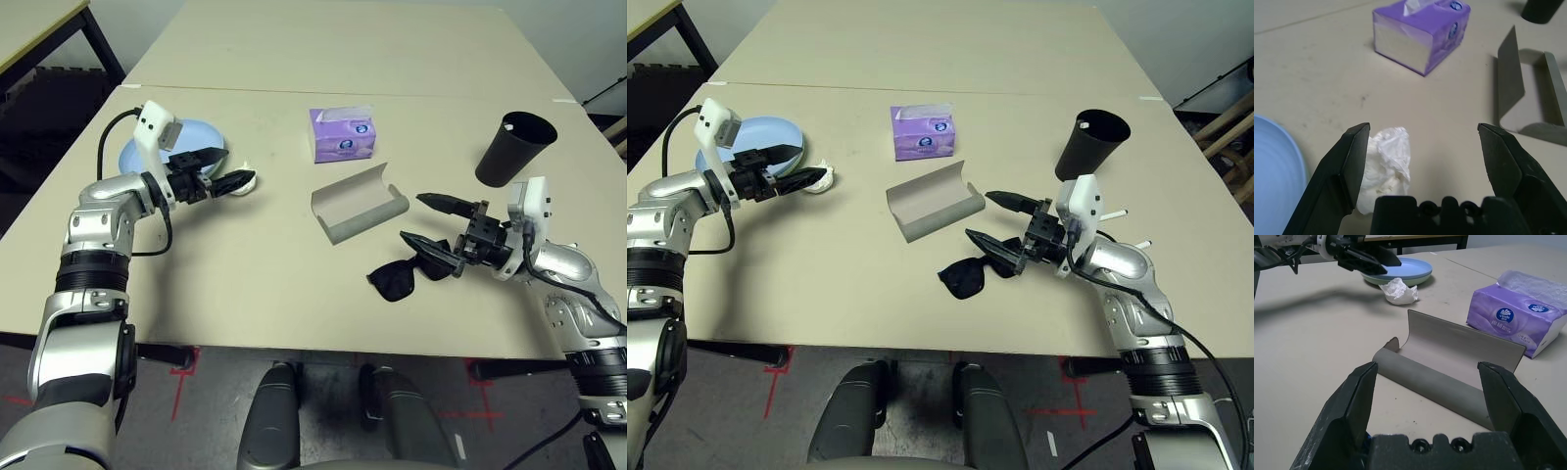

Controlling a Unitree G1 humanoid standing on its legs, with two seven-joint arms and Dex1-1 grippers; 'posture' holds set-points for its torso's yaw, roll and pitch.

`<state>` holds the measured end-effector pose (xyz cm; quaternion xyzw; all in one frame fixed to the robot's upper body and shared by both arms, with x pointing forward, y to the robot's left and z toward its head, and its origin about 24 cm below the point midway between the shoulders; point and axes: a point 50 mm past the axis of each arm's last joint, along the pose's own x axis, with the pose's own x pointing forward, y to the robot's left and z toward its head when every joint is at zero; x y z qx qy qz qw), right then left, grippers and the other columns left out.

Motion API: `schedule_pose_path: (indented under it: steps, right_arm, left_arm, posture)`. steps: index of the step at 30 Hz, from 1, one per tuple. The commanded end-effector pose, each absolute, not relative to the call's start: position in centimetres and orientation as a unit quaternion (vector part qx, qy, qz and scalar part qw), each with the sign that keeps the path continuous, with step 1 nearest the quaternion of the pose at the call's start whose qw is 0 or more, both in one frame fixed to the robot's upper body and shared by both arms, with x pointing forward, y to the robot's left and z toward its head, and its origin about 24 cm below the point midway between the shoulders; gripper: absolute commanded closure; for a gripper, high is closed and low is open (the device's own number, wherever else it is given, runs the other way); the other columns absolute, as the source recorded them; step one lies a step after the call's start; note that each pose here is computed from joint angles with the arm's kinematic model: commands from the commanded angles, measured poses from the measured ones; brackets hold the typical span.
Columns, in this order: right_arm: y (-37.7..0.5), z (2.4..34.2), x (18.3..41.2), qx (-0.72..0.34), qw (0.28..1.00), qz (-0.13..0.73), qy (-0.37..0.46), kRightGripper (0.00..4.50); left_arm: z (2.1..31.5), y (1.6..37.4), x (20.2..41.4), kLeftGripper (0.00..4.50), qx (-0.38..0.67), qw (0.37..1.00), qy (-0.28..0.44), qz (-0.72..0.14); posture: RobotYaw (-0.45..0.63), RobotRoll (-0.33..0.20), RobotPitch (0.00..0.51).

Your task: Organize and tidy the items on the table.

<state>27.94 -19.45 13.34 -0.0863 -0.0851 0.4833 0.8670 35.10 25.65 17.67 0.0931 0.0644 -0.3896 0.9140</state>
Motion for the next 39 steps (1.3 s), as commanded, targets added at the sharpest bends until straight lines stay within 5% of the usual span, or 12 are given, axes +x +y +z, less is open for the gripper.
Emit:
schedule_pose_path:
  steps: [1,21,33,39]
  right_arm:
    - [-19.4,13.6,27.9,-0.09,0.866,0.485,-0.087,0.0]
    - [-19.0,13.7,27.4,-0.083,0.864,0.488,-0.093,0.0]
    - [-18.9,13.4,27.3,-0.078,0.864,0.488,-0.092,0.0]
    - [-18.8,13.4,27.3,-0.078,0.865,0.487,-0.093,0.0]
  left_arm:
    - [16.4,25.7,34.8,0.02,0.1,0.904,0.097,-0.404]
    - [14.8,26.3,35.9,0.02,0.134,0.919,0.12,-0.35]
    - [15.3,26.6,36.1,4.46,0.139,0.925,0.105,-0.337]
    - [17.6,27.2,36.2,4.49,0.144,0.932,0.07,-0.325]
  posture:
    - [0.16,0.0,0.168]
    - [0.15,0.0,0.172]
    - [0.15,0.0,0.173]
    - [0.16,0.0,0.171]
